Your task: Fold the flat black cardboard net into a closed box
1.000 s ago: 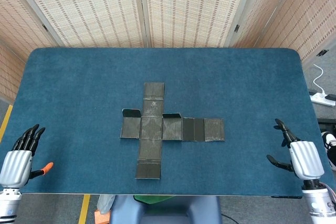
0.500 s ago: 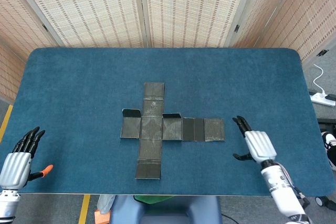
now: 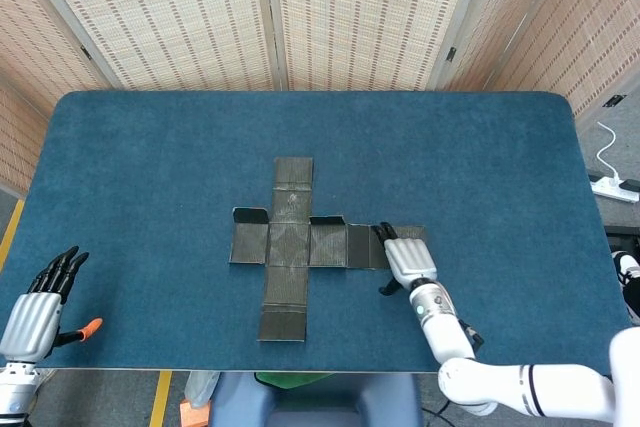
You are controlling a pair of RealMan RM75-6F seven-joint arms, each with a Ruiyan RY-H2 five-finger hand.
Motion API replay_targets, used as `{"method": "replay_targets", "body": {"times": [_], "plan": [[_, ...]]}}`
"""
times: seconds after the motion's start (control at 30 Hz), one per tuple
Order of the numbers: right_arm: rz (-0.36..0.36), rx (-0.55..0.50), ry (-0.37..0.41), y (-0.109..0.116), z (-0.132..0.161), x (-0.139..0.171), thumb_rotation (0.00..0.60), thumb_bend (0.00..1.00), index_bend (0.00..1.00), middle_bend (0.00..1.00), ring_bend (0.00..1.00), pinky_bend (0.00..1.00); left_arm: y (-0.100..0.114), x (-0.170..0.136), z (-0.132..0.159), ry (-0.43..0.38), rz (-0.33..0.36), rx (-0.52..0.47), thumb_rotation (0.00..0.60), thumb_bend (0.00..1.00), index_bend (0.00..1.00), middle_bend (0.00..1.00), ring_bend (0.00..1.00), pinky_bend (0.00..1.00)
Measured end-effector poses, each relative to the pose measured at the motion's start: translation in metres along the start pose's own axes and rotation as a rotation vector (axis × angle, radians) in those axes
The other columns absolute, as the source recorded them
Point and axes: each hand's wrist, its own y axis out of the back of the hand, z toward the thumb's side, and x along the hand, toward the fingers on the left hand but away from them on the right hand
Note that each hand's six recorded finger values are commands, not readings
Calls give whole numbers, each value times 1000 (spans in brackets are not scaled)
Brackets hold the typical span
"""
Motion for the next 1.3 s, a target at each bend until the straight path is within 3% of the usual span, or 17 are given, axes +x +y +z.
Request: {"method": "replay_targets", "body": {"times": [0.6, 1.3], "plan": [[11, 86, -127, -2, 33, -51, 600, 105, 0, 0, 719, 949, -6, 2, -9, 12, -30, -13, 600, 192, 20, 0, 0, 160], [63, 182, -160, -5, 57, -67, 600, 126, 0, 0, 719, 949, -10, -1, -16, 34, -57, 9, 600, 192, 0, 0, 0, 148]]}}
